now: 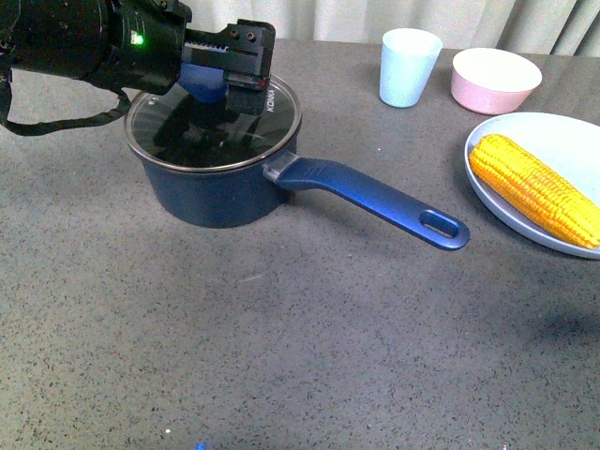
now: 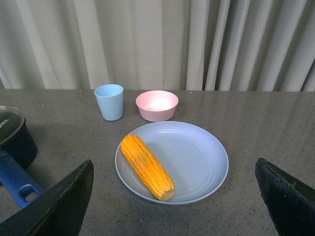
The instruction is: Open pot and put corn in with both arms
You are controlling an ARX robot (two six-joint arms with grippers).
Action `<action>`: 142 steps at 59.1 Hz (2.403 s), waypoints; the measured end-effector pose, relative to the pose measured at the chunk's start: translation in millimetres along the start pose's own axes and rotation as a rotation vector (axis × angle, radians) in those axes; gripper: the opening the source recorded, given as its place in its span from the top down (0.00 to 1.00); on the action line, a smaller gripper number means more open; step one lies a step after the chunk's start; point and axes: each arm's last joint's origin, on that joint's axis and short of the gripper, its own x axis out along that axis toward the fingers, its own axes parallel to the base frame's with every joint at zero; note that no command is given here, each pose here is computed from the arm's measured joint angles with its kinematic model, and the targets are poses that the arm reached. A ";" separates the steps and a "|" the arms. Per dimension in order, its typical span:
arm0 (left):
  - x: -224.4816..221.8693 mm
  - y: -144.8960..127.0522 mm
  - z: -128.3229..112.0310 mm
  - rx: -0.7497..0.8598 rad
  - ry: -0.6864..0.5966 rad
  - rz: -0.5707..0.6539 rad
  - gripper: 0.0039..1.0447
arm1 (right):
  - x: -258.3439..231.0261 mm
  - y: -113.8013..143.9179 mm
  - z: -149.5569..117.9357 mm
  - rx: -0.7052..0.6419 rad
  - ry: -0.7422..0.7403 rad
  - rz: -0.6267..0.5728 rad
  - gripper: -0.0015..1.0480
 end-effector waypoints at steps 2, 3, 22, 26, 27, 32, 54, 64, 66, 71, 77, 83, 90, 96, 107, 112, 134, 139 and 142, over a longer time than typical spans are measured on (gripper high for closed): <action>0.1 -0.2 0.1 0.000 0.000 0.006 0.17 | 0.0 0.0 0.0 0.000 0.000 0.000 0.09; 0.1 -0.3 0.1 0.000 0.000 0.009 0.18 | 0.0 0.0 0.0 0.000 0.000 0.000 0.09; 0.4 0.2 1.2 0.000 0.002 0.034 0.42 | 0.0 0.0 0.0 0.000 0.000 0.000 0.09; 0.5 -0.1 1.3 0.000 0.003 0.034 0.42 | 0.0 0.0 0.0 0.000 0.000 0.000 0.09; 0.5 -0.2 1.3 0.001 0.003 0.034 0.42 | 0.0 0.0 0.0 0.000 0.000 0.000 0.09; -0.6 -0.6 2.2 0.001 0.006 0.036 0.42 | 0.0 0.0 0.0 0.000 0.000 0.000 0.09; -32.4 7.8 37.3 -0.024 -0.093 0.039 0.42 | 0.0 0.0 0.0 0.000 0.000 0.000 0.09; -55.0 55.1 42.6 -0.080 -0.142 0.143 0.42 | 0.0 0.0 0.0 0.000 0.000 0.000 0.09; -58.0 64.7 40.5 -0.092 -0.143 0.167 0.42 | 0.0 0.0 0.0 0.000 0.000 0.000 0.09; -66.3 89.8 34.6 -0.118 -0.152 0.230 0.42 | 0.0 0.0 0.0 0.000 0.000 0.000 0.09; -75.7 116.6 28.1 -0.136 -0.164 0.300 0.42 | 0.0 0.0 0.0 0.000 0.000 0.000 0.09; -83.9 147.5 12.7 -0.161 -0.156 0.379 0.42 | 0.0 0.0 0.0 0.000 0.000 0.000 0.09; -86.3 172.1 -18.9 -0.197 -0.115 0.441 0.42 | 0.0 0.0 0.0 0.000 0.000 0.000 0.09; -80.8 175.1 -35.4 -0.198 -0.098 0.448 0.42 | 0.0 0.0 0.0 0.000 0.000 0.000 0.09; -68.8 174.3 -51.2 -0.205 -0.069 0.443 0.42 | 0.0 0.0 0.0 0.000 0.000 0.000 0.09; -63.3 171.9 -58.4 -0.203 -0.053 0.445 0.42 | 0.0 0.0 0.0 0.000 0.000 0.000 0.09; -46.8 165.2 -75.7 -0.195 -0.013 0.432 0.42 | 0.0 0.0 0.0 0.000 0.000 0.000 0.09; -44.4 163.4 -77.4 -0.193 -0.010 0.427 0.42 | 0.0 0.0 0.0 0.000 0.000 0.000 0.09; -43.0 162.7 -78.4 -0.190 -0.010 0.425 0.42 | 0.0 0.0 0.0 0.000 0.000 0.000 0.09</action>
